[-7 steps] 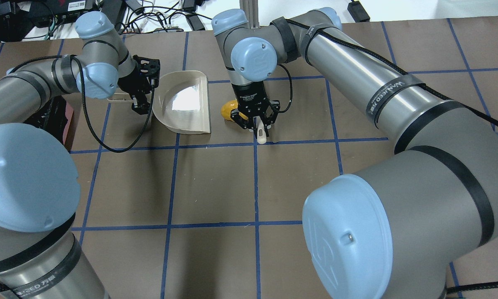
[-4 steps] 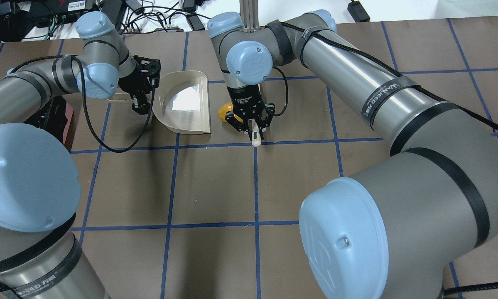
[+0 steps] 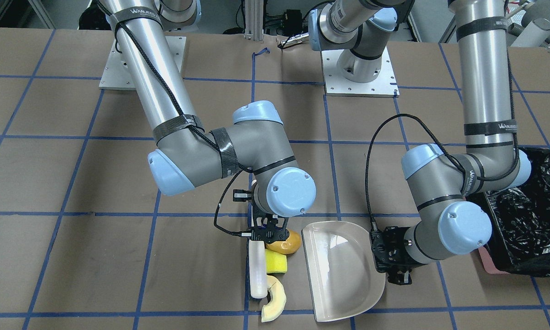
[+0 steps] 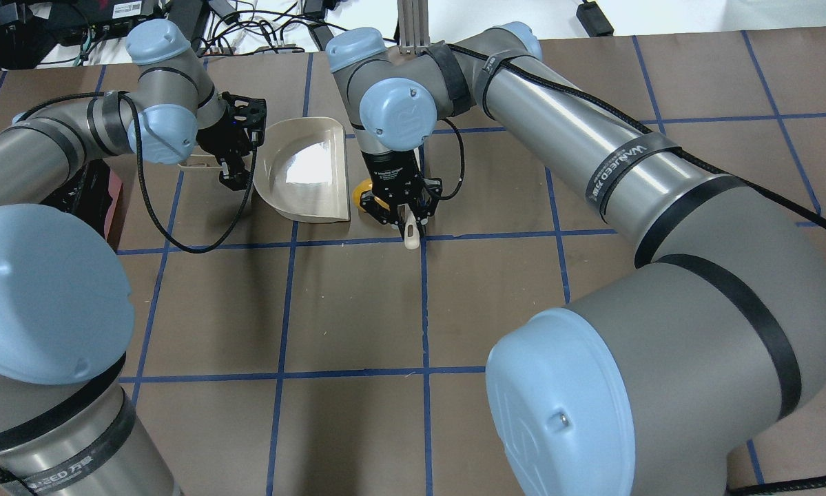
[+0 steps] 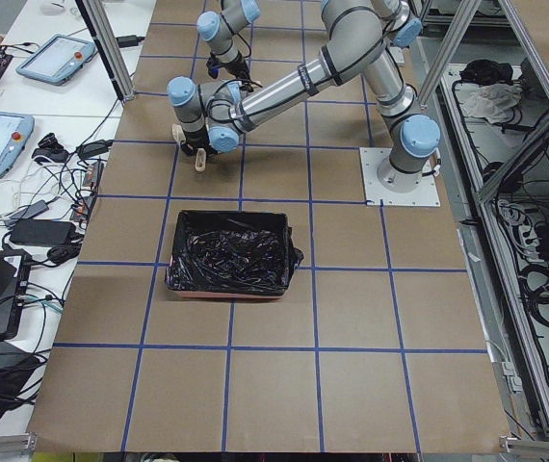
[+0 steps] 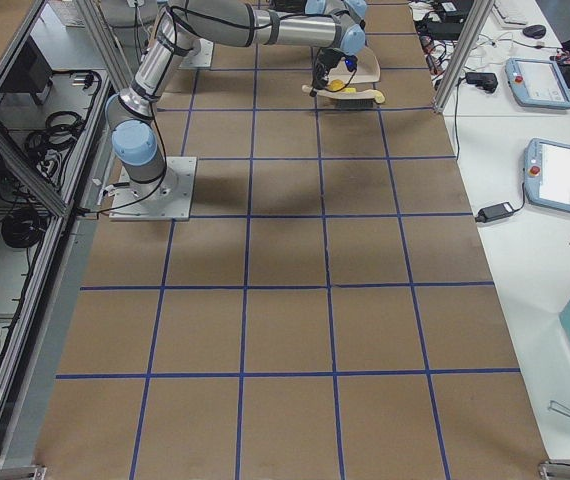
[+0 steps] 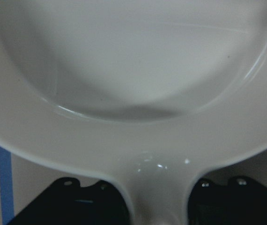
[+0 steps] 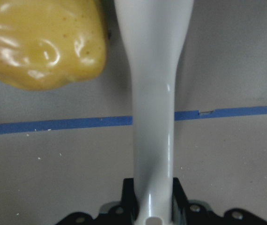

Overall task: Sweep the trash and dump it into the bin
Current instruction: 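Sweep the potato and sponge with the brush toward the dustpan held by the left gripper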

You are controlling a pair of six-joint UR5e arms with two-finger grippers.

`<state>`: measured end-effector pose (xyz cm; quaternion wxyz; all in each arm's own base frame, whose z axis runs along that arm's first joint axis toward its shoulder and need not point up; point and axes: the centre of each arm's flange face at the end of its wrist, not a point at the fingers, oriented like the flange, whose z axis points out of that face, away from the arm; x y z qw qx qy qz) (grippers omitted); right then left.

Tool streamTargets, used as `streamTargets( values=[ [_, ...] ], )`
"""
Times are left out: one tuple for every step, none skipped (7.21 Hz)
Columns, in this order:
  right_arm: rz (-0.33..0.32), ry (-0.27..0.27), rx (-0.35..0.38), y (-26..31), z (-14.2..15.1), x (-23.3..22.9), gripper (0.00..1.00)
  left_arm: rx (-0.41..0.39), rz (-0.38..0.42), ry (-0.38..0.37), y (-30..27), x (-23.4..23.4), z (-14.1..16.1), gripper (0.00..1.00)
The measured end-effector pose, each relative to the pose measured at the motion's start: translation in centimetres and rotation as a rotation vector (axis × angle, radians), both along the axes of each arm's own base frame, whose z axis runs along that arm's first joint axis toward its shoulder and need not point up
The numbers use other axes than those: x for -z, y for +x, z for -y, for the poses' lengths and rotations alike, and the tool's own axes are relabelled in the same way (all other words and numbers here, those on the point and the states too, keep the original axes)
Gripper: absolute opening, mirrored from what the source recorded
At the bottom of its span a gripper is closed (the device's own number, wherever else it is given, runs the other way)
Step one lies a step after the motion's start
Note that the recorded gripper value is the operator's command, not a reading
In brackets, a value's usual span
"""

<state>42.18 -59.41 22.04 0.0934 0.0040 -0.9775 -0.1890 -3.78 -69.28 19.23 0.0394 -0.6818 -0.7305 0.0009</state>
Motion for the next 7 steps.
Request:
streamTargets(
  values=[
    [0.005, -0.002, 0.01, 0.6, -0.3, 0.2, 0.0, 0.0, 0.0, 0.0, 0.0, 0.0, 0.0, 0.0],
    [0.016, -0.006, 0.023, 1.3, -0.5, 0.4, 0.0, 0.0, 0.0, 0.0, 0.0, 0.0, 0.0, 0.0],
    [0.025, -0.009, 0.038, 1.9, -0.7, 0.6, 0.0, 0.0, 0.0, 0.0, 0.0, 0.0, 0.0, 0.0],
    [0.03, -0.01, 0.055, 2.3, -0.9, 0.8, 0.0, 0.0, 0.0, 0.001, 0.0, 0.0, 0.0, 0.0],
    [0.039, -0.008, 0.072, 2.7, -1.1, 0.7, 0.0, 0.0, 0.0, 0.001, 0.0, 0.0, 0.0, 0.0],
    [0.048, -0.006, 0.087, 3.2, -1.4, 0.7, 0.0, 0.0, 0.001, 0.001, 0.0, 0.0, 0.0, 0.0],
    [0.059, -0.009, 0.103, 3.6, -1.4, 0.9, 0.0, 0.001, 0.001, 0.0, 0.0, 0.0, 0.0, 0.0]
  ],
)
